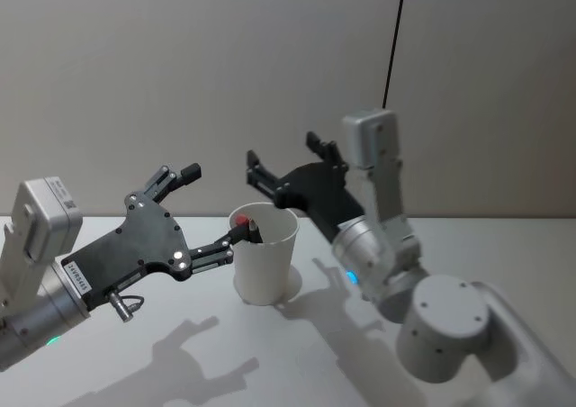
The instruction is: Place the pen into the pen holder.
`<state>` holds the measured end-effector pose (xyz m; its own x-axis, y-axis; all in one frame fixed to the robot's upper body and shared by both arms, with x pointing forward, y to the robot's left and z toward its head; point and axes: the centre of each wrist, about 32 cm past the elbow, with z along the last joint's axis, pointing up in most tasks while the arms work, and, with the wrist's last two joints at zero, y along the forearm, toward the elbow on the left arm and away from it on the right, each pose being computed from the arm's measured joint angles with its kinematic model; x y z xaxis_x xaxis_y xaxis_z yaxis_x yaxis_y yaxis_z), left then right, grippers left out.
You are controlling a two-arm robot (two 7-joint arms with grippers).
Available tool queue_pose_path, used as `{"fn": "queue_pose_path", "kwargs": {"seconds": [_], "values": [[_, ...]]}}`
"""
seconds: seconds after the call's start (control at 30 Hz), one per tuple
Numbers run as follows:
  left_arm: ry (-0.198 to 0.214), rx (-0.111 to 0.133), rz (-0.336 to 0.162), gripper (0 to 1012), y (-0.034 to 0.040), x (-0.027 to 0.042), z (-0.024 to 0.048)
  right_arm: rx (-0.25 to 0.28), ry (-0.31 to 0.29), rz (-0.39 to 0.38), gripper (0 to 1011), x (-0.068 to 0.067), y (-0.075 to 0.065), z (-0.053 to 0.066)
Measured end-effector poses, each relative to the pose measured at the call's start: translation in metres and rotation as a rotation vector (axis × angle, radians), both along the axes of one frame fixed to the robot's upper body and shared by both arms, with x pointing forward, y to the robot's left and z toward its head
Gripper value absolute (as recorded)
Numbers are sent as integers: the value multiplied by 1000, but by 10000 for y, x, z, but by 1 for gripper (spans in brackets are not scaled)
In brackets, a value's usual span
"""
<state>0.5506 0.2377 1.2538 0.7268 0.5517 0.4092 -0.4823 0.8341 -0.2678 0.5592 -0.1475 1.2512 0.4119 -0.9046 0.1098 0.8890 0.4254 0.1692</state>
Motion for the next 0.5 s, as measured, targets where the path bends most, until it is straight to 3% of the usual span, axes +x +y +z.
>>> {"fn": "queue_pose_path", "kwargs": {"seconds": [0.27, 0.5], "values": [[0, 0, 0, 1002, 0, 0, 0, 33, -38, -26, 1001, -105, -348, 86], [4, -2, 7, 1002, -3, -5, -7, 35, -39, -28, 1001, -126, -376, 79]]}}
